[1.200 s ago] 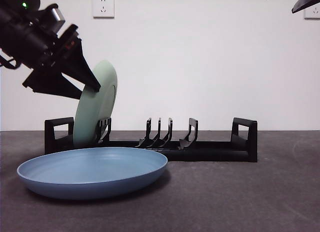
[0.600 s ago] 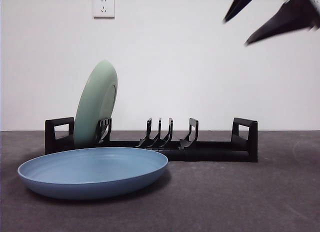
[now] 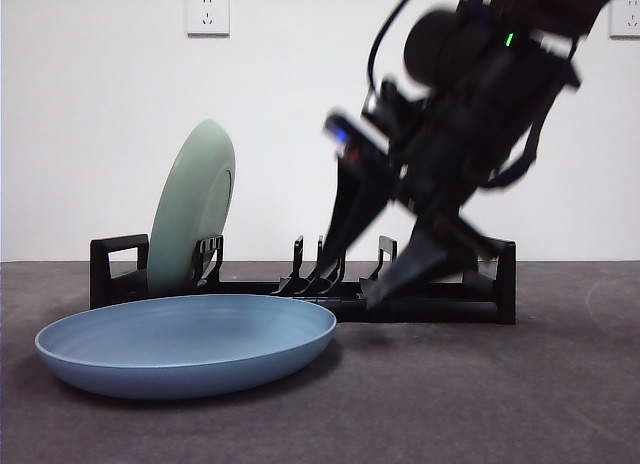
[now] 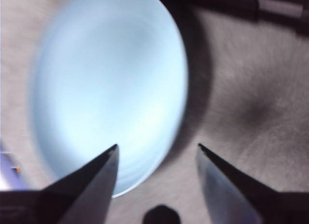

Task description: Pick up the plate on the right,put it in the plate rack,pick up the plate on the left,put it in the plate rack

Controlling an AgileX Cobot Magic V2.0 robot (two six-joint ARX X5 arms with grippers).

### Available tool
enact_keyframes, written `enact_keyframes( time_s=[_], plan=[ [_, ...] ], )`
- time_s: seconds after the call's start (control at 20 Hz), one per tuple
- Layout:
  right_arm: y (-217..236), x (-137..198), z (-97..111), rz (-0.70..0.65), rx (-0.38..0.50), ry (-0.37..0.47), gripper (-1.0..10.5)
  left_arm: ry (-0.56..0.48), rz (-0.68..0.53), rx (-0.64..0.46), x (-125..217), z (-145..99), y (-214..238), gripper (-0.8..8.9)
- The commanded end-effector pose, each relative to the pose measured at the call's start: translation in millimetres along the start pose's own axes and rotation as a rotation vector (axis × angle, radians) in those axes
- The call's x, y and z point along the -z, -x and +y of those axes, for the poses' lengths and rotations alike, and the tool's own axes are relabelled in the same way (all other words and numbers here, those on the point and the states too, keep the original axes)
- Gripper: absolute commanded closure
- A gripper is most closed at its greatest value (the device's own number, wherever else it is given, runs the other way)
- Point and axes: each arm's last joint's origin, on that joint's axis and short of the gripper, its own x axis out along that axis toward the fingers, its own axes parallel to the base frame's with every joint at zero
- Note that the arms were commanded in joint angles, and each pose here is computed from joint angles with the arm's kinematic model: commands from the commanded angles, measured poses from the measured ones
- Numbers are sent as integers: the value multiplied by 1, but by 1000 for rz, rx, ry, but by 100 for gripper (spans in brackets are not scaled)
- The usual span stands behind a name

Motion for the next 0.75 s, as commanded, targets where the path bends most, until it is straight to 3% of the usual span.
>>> enact_keyframes(
  time_s=[0.05,0.45,0.65,0.75],
  plan=[
    [-14,0,-4,15,1,-13,730,-29,-5,6,-2,-5,1,553],
    [-34,-1,-11,29,-4,-62,736,-48,13,25,-4,-12,-6,554],
    [-38,0,-11,37,3,-62,941,-52,28,31,-4,-14,-11,554],
    [-37,0,-11,41,5,-76,962,-53,33,34,-3,-14,-12,554]
  ],
)
